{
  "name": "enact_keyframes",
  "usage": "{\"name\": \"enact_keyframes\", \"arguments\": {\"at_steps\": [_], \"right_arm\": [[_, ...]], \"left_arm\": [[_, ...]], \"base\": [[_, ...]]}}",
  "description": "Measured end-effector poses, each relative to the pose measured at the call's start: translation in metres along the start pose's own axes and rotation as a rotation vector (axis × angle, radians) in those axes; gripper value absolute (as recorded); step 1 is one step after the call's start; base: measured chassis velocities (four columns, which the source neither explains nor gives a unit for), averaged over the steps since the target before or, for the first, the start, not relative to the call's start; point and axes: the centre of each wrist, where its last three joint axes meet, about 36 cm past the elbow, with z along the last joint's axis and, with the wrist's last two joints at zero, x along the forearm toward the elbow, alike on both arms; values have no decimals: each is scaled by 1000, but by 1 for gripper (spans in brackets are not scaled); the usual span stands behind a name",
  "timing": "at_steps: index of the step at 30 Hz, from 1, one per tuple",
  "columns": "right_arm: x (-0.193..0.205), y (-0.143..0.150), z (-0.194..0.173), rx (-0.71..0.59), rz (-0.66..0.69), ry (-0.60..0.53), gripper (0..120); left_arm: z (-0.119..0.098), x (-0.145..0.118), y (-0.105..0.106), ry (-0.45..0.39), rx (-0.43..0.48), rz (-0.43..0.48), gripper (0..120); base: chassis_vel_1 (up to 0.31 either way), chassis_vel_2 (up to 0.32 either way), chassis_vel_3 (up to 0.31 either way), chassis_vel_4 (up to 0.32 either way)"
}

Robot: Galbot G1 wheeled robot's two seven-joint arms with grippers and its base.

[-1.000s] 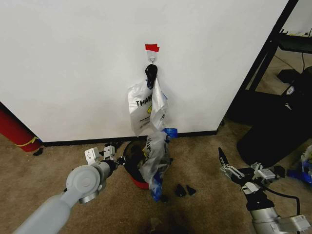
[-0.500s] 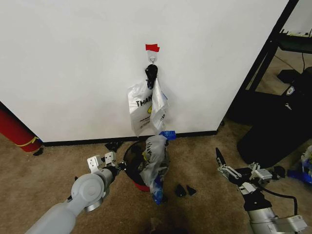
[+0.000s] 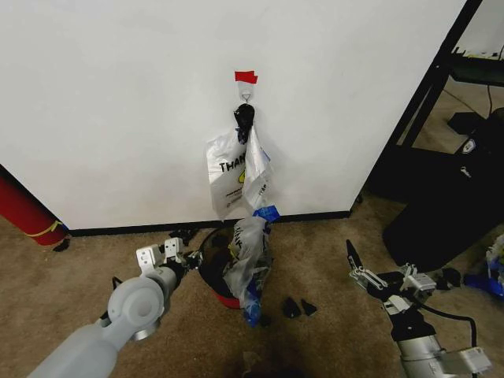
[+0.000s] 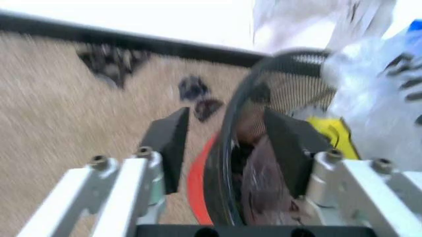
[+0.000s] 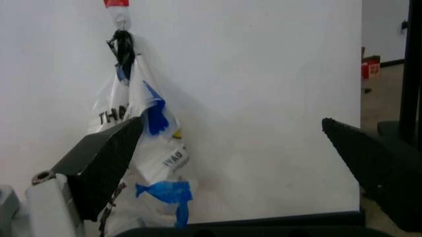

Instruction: Pick up the garbage bag from the wall and place it over the trash bin.

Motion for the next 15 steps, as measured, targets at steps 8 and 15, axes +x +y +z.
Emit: {"name": "enact_keyframes", "arguments": {"at_steps": [8, 15], "right_arm": [[-3, -7, 5, 31, 75, 27, 100], [-6, -9, 13, 76, 180, 56, 100]], "left_arm": [[-16, 49, -38, -203, -272, 105, 84], [-33, 76, -81, -233, -498, 296, 100]], "base": [[0, 0, 0, 0], [0, 0, 0, 0]]}}
